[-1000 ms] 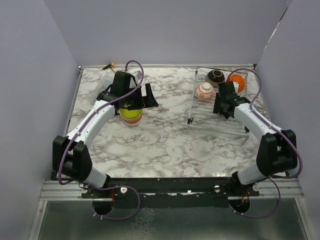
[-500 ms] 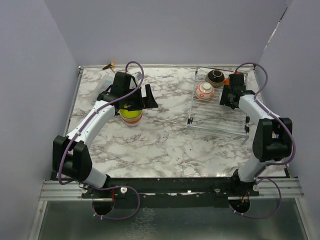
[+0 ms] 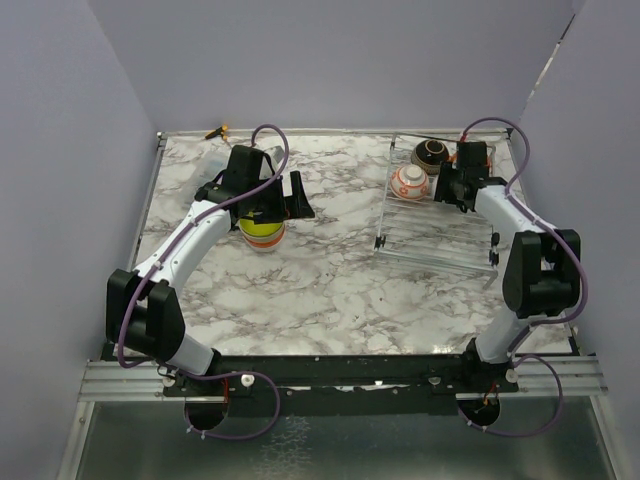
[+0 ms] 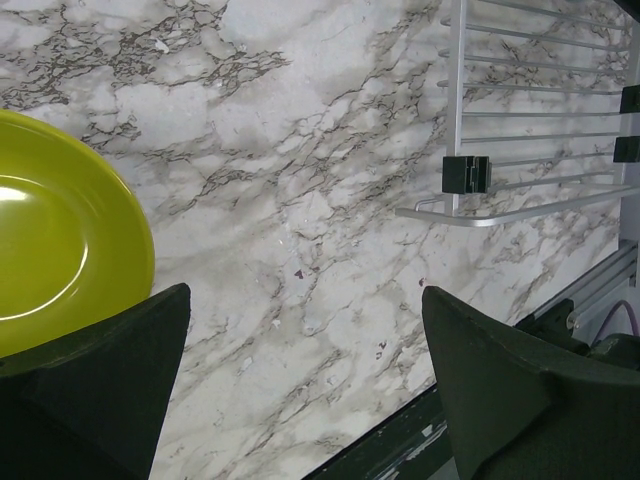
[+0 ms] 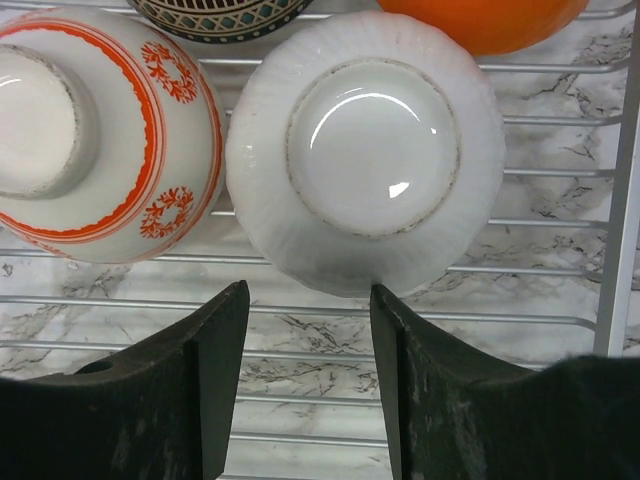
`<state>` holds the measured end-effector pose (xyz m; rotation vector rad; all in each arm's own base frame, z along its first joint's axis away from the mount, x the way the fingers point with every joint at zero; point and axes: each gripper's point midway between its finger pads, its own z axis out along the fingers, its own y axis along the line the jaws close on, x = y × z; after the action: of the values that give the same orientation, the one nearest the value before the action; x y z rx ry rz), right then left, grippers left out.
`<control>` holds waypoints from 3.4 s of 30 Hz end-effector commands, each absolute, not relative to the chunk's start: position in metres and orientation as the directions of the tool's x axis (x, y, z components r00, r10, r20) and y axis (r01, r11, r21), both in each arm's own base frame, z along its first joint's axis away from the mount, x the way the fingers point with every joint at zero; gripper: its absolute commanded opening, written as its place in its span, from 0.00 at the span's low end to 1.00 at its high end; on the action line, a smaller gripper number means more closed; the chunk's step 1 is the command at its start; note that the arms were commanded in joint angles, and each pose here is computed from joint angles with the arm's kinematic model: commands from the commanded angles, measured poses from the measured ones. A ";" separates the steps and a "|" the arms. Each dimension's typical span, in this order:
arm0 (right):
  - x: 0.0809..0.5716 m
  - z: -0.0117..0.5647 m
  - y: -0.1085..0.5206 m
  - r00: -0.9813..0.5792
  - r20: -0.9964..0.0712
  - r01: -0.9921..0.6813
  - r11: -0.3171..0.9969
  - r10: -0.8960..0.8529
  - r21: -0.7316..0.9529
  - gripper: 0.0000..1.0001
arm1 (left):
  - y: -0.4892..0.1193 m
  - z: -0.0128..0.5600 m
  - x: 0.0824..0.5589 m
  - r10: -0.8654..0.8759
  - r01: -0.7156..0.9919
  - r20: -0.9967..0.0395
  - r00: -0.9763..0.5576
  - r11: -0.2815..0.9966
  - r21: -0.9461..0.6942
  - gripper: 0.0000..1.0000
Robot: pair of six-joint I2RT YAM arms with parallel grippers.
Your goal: Load the bowls into the dish rack
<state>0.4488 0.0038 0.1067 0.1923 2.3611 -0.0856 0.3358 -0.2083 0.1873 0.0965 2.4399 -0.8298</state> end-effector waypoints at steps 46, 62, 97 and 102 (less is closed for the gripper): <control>0.345 0.203 0.101 -0.670 -0.581 -0.029 0.766 0.462 0.642 0.67 | -0.086 0.157 0.338 -0.318 -0.233 -0.642 -0.698 0.948 -0.216 0.65; 0.358 0.180 0.107 -0.711 -0.535 -0.012 0.753 0.455 0.657 0.63 | -0.073 0.138 0.366 -0.296 -0.335 -0.564 -0.771 0.941 -0.036 0.33; 0.387 0.172 0.083 -0.649 -0.535 0.150 0.781 0.541 0.606 0.63 | -0.054 0.123 0.375 -0.154 -0.272 -0.520 -0.840 0.949 0.159 0.00; 0.390 0.179 0.082 -0.639 -0.545 0.147 0.782 0.543 0.606 0.63 | -0.052 0.149 0.382 -0.145 -0.277 -0.585 -0.798 0.950 0.143 0.00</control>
<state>0.3835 0.0875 0.1695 0.5158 2.2364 0.7171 0.3711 -0.0586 0.1214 -0.3060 2.5958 0.2855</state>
